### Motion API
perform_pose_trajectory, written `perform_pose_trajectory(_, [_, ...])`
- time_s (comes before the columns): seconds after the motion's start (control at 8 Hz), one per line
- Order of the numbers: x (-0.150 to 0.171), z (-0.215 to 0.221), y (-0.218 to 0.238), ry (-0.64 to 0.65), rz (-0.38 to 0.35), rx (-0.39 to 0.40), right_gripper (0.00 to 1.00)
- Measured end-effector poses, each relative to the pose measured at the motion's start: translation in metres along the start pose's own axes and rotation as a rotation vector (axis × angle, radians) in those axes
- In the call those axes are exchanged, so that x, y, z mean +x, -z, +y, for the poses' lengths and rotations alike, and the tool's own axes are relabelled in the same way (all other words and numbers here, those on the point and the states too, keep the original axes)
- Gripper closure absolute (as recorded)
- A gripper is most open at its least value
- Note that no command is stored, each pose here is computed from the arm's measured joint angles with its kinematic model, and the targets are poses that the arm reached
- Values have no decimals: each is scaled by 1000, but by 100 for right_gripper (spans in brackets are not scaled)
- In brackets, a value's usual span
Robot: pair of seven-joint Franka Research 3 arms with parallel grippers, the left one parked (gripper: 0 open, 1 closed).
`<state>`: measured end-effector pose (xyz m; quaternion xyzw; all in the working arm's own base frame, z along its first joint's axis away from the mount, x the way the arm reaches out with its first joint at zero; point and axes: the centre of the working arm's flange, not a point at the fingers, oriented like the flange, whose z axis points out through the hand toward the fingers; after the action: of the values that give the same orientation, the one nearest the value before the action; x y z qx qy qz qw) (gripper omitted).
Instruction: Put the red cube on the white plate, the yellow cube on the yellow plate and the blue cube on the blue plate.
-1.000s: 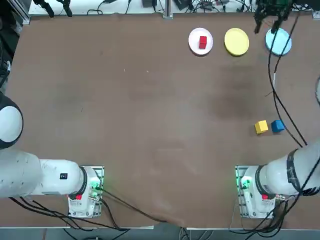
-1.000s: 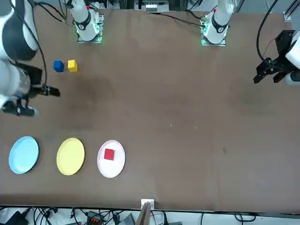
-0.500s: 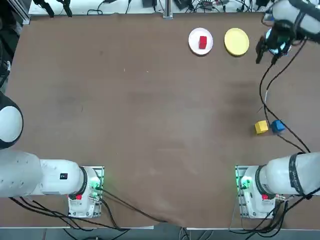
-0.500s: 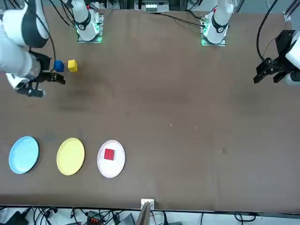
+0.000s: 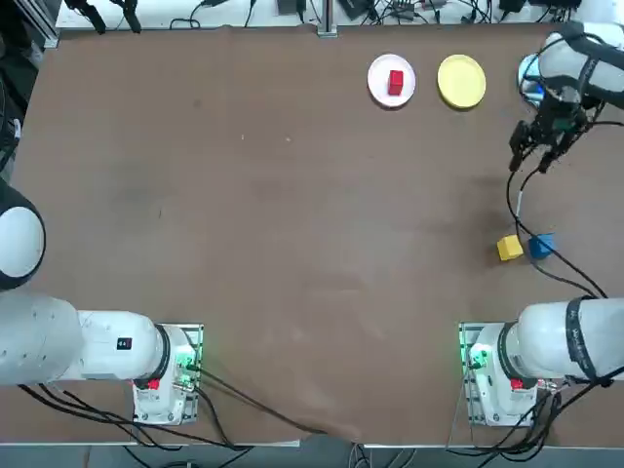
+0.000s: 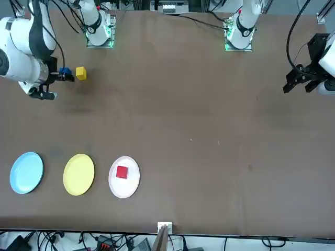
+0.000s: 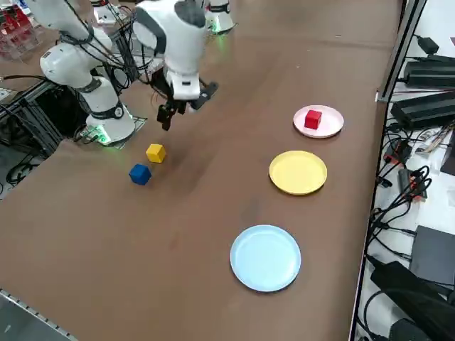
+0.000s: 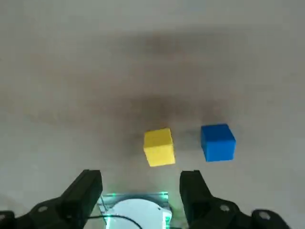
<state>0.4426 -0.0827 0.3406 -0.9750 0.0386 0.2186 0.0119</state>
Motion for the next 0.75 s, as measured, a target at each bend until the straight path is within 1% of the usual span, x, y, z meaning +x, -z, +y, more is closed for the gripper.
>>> perform_pose_trajectory(0.12, [-3,10,-19,13,-12,13,0])
perform_pose_trajectory(0.25, [-4,10,-36,20,-8,14,0])
perform_pose_trajectory(0.5, [-7,4,-70,31,19,8,0])
perform_pose_trajectory(0.75, [-17,-1,-105,38,28,7,1])
